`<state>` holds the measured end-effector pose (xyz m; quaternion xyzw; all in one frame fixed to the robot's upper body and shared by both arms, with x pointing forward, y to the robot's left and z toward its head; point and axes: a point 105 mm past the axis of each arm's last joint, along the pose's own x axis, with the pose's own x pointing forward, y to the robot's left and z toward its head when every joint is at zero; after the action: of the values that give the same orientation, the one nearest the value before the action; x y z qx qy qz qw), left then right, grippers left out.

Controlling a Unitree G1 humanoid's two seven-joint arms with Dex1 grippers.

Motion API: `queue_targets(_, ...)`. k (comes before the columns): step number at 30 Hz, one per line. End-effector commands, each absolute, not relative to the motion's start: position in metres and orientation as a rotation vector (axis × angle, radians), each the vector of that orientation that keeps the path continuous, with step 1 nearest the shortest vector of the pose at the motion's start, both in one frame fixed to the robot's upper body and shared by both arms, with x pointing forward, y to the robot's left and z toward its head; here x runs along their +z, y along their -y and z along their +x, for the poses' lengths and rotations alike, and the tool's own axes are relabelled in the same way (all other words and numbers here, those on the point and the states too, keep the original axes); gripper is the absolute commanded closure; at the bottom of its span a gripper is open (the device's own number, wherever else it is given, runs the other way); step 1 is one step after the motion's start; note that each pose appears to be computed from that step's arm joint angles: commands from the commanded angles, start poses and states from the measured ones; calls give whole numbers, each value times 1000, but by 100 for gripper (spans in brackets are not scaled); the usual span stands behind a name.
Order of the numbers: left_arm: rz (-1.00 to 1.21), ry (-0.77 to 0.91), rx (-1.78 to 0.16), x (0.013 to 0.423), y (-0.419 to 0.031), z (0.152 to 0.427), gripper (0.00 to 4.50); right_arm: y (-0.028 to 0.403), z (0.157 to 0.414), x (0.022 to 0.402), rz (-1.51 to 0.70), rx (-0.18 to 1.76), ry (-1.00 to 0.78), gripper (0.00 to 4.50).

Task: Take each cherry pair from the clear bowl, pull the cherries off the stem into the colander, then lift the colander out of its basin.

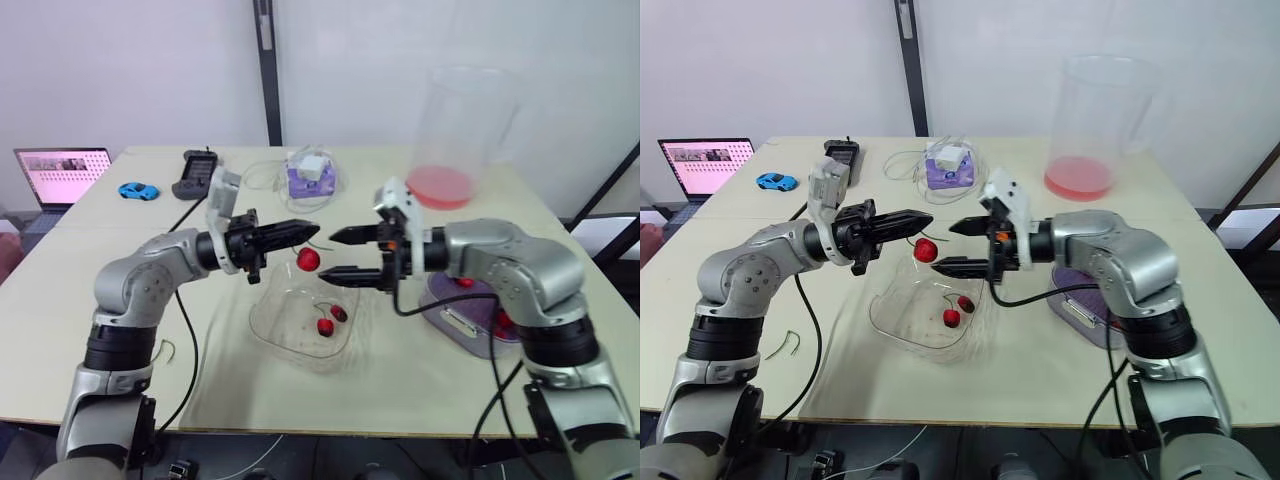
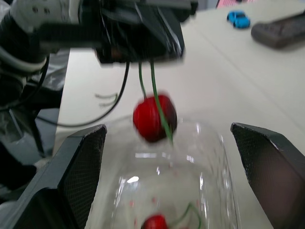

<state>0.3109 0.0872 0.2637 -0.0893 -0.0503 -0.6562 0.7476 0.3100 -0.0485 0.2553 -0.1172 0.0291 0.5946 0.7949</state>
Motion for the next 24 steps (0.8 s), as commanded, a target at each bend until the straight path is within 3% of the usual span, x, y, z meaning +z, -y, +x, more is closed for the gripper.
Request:
queue_targets(1,-158,168,-1446,280,-89,305,450,38,306,269,-292,1278,28,3)
queue_targets(7,-152,168,-1438,280,-88,307,450,25,303,258,-312,1308,9,3)
queue_targets(10,-151,170,-1439,280,-87,307,450,23,303,254,-311,1312,-5,95)
queue_targets(13,-150,170,-1440,280,-87,308,450,21,301,250,-324,1315,-10,231)
queue_targets(24,-140,166,-1429,279,-88,310,450,21,303,251,-340,1304,1,231)
